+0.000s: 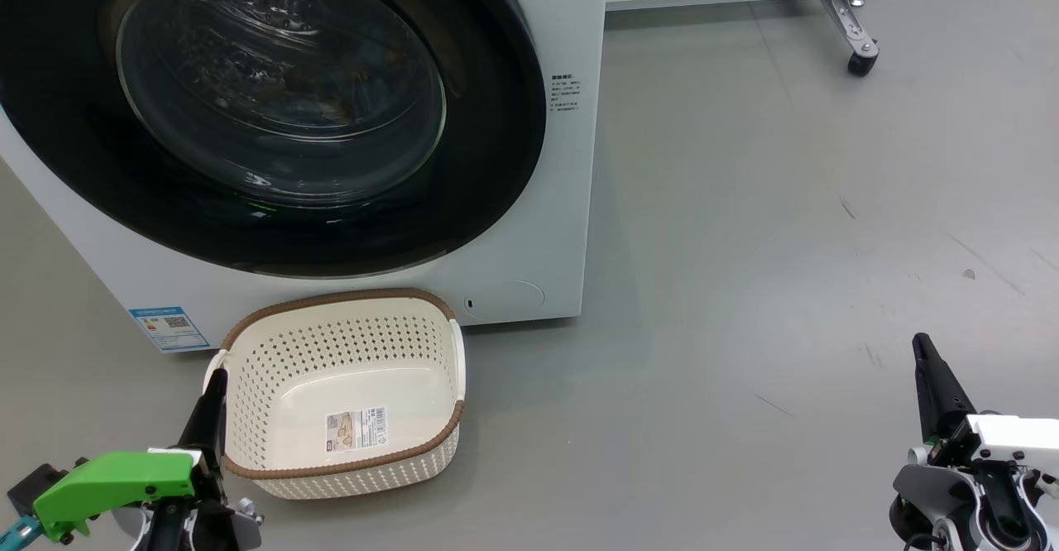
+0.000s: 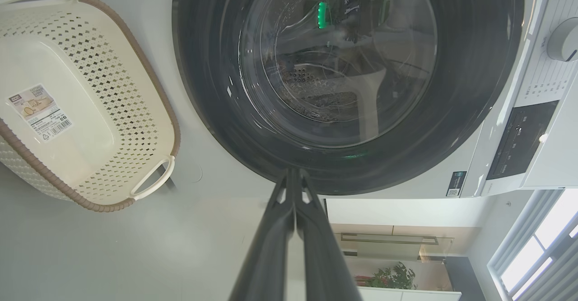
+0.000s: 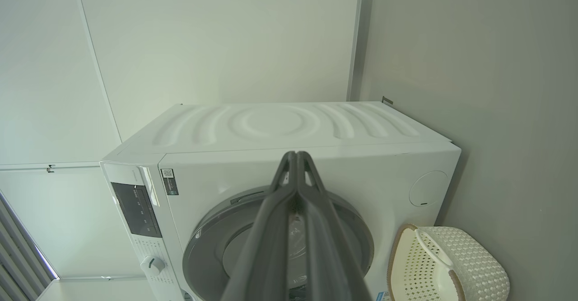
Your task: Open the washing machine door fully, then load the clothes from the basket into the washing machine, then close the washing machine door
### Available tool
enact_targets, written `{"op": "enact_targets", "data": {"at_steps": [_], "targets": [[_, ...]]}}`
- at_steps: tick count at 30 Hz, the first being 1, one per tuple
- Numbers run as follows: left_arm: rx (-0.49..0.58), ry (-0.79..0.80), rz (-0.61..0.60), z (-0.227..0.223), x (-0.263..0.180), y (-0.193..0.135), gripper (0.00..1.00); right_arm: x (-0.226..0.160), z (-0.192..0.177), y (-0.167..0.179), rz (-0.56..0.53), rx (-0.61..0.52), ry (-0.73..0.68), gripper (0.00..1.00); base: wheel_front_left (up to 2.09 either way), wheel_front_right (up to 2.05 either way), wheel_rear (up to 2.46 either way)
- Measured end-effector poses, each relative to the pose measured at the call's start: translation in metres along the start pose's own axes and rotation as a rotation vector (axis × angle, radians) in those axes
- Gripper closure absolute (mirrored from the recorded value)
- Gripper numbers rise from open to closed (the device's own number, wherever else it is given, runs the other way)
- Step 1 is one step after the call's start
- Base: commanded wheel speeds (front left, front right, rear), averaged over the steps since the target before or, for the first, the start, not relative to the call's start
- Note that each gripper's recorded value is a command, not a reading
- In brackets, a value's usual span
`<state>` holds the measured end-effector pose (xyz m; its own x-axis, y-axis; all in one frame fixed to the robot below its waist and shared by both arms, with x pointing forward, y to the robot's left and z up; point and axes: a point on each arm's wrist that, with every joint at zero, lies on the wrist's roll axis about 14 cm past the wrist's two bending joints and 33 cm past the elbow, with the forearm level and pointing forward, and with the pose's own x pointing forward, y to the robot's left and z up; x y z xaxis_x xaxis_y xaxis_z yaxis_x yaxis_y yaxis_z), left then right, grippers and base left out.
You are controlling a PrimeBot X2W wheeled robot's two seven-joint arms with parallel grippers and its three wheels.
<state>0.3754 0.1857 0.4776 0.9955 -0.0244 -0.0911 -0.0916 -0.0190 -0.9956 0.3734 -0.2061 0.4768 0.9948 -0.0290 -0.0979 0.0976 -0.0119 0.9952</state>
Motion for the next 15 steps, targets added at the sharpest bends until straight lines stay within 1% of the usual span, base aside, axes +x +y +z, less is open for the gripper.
{"op": "enact_targets", "data": {"at_steps": [15], "targets": [[0.000,0.000,0.000,0.0000,0.0000,-0.0001,1.00,0.0000,0.0000,0.0000,0.000,0.000,0.000,1.00,0.00,0.00,0.00]]}}
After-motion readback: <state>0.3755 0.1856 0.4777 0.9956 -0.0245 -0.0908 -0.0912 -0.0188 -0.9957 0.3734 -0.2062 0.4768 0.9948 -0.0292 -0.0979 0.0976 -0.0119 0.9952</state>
